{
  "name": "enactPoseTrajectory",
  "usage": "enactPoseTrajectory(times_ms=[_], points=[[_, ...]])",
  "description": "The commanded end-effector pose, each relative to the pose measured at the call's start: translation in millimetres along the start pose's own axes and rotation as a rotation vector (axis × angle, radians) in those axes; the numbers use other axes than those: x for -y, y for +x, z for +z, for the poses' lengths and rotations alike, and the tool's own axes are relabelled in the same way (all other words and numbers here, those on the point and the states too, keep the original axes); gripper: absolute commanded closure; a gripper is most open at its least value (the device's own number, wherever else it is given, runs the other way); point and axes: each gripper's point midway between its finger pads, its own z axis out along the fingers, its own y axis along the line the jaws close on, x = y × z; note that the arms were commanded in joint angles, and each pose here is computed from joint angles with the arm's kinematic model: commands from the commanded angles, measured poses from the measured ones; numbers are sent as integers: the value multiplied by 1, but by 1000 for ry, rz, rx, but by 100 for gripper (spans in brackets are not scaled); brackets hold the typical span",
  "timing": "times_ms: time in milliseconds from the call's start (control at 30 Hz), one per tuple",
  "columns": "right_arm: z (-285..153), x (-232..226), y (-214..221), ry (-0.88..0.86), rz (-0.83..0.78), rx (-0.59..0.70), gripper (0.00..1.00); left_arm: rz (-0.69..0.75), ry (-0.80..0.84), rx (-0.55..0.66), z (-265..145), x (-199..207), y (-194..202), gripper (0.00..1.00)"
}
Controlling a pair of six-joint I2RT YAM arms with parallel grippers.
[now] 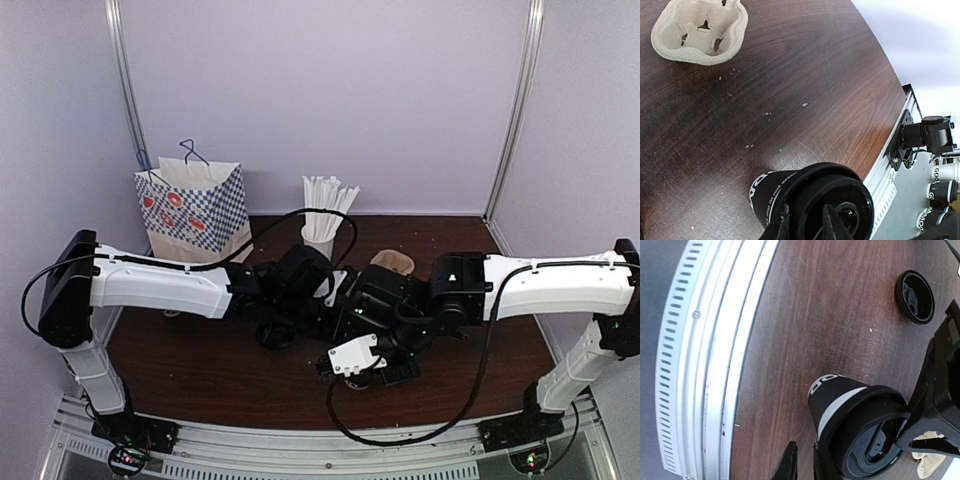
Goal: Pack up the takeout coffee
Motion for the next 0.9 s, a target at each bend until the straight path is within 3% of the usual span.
enactPoseTrajectory(times_ms=[0, 867], points=[[-4, 10, 9, 80, -20, -36, 85, -100, -356, -488, 6, -99, 150, 76], [44, -7, 31, 104, -39, -154, 82, -110, -354, -519, 6, -102, 159, 78]])
